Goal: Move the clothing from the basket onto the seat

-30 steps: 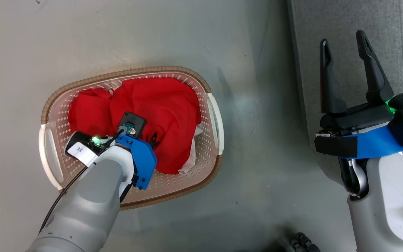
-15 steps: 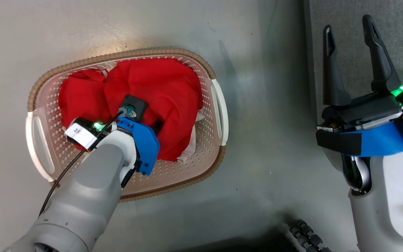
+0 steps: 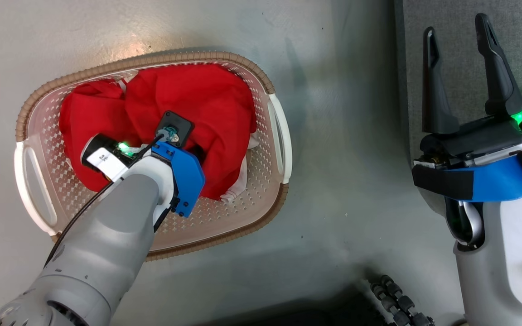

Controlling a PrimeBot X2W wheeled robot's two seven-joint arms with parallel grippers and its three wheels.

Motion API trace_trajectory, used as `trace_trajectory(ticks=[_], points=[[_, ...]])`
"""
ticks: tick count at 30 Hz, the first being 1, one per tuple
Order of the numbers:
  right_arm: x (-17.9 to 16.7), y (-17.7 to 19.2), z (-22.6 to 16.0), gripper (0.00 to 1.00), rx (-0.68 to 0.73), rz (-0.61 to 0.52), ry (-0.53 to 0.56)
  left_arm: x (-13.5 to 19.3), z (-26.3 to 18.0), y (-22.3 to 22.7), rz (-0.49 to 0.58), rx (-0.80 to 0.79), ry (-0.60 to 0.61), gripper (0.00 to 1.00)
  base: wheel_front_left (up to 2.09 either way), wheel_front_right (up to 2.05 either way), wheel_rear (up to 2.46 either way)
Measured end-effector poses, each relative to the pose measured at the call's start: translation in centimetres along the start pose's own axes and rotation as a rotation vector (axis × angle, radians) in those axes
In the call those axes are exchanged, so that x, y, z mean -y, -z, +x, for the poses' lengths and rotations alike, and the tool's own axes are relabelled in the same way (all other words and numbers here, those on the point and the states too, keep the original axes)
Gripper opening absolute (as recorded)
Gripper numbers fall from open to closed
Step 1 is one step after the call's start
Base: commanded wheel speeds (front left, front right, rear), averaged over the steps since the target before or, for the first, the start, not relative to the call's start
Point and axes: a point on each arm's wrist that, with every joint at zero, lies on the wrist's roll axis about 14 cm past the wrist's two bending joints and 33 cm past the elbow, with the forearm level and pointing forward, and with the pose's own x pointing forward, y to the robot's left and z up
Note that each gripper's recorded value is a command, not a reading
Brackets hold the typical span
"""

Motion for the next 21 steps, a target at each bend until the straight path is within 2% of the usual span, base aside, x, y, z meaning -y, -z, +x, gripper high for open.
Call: trace_trajectory(ticks=[12,21], points=[[-0.2,-1.7,0.2,1.00,0.038,0.009,-0.003,0.2,-1.3,-1.1,0.012,0.045,-0.007,0.00,0.00,0.00,0.00],[-0.8,-4.8,-0.2,1.00,0.094,0.022,-0.012,1.6,-4.4,-4.1,0.029,0.195,-0.014,0.00,0.00,0.00,0.00]])
